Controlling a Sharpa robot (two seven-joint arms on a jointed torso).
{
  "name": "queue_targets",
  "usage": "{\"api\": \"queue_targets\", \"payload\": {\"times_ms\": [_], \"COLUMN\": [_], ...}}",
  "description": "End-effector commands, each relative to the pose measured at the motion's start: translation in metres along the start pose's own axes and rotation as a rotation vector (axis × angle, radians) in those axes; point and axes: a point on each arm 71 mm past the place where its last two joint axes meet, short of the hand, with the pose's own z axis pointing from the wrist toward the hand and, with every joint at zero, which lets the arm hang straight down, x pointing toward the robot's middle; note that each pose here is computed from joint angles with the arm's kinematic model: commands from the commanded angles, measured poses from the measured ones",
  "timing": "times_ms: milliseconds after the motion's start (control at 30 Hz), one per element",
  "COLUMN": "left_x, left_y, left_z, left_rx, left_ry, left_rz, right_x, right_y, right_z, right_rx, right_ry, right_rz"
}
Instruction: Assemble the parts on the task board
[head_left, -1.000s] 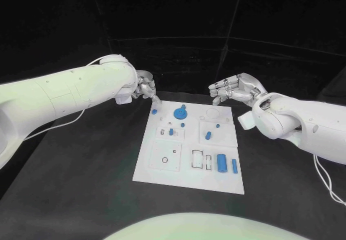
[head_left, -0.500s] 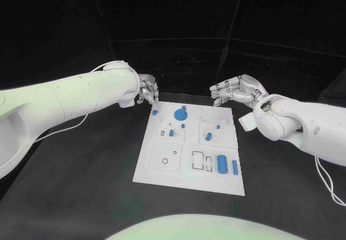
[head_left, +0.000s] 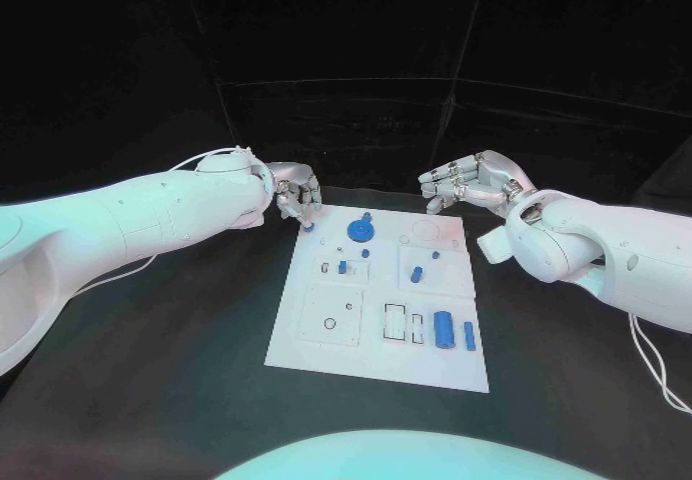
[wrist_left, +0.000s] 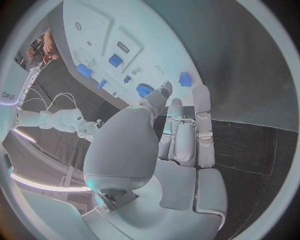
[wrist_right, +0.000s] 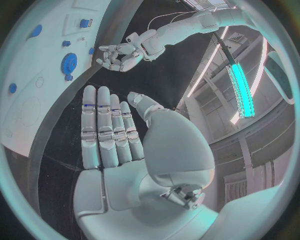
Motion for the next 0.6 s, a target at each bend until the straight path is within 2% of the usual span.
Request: {"api": "queue_targets", "payload": {"times_ms": [33, 433, 600], "left_x": [-0.0028, 0.0080, 0.0137], "left_y": [-0.0039, 0.0049, 0.0116], "left_z": [-0.0005, 0.0012, 0.0015], "left_rx": [0.073, 0.046, 0.025], "left_ry": [-0.046, -0.031, -0.011], "left_rz": [0.048, 0.046, 0.049], "right_x": [0.001, 0.001, 0.001], "right_y": [0.002, 0.002, 0.002], "right_z": [0.000, 0.001, 0.001], "right_rx": [-0.012, -0.013, -0.014], "right_ry": [0.004, 0.005, 0.006], "right_rz": [-0.001, -0.001, -0.001]}}
